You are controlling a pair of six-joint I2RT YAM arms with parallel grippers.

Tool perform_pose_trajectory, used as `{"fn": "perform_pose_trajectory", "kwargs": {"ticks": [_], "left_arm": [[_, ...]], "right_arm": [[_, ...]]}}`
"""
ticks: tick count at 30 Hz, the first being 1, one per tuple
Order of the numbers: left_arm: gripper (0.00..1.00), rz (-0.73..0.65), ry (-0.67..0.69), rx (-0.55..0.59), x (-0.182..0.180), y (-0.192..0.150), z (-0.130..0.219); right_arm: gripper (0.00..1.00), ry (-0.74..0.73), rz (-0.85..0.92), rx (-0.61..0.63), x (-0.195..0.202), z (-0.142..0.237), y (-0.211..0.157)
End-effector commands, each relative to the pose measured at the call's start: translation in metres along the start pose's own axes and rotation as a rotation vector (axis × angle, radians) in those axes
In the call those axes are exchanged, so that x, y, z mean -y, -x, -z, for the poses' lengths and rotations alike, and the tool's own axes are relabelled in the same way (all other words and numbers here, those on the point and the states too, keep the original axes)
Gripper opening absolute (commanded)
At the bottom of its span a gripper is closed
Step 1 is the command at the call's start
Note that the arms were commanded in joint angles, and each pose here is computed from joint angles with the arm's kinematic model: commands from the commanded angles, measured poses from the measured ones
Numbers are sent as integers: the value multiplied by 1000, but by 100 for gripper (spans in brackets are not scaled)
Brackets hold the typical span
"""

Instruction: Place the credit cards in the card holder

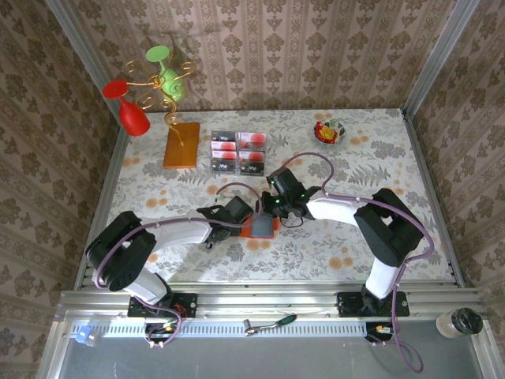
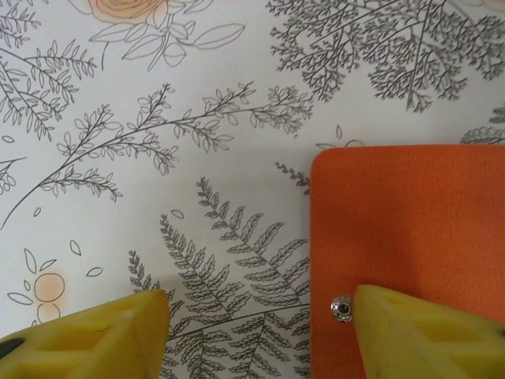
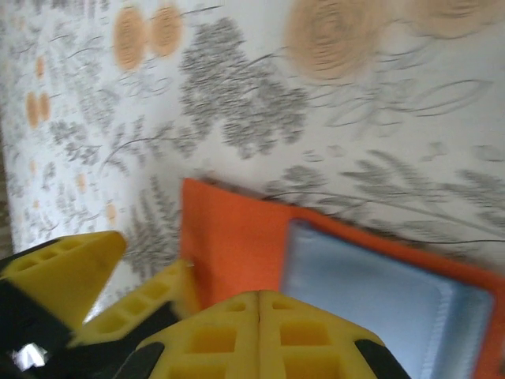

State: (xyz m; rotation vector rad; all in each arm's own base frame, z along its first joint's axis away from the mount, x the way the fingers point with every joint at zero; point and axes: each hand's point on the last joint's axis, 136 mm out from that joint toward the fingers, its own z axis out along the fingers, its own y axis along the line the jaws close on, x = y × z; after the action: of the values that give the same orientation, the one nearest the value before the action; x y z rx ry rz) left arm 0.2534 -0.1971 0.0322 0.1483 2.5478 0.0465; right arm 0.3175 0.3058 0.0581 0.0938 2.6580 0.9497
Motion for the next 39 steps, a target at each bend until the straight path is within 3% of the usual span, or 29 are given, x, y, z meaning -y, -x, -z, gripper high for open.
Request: {"fn": "perform_pose_trajectory", "kwargs": {"ticks": [1, 16, 19, 39], "left_arm": [[65, -3, 0, 14, 6, 11, 6], [69, -88, -10, 29, 27, 22, 13], [69, -90, -8, 19, 26, 16, 9], [77, -25, -169, 84, 35, 1, 5]], "right_arm": [[0, -38, 25, -16, 18, 6, -2], [0, -64, 45, -68, 32, 11, -15], [5, -77, 49, -76, 34, 12, -18], [6, -124, 71, -148, 43, -3, -25]]}}
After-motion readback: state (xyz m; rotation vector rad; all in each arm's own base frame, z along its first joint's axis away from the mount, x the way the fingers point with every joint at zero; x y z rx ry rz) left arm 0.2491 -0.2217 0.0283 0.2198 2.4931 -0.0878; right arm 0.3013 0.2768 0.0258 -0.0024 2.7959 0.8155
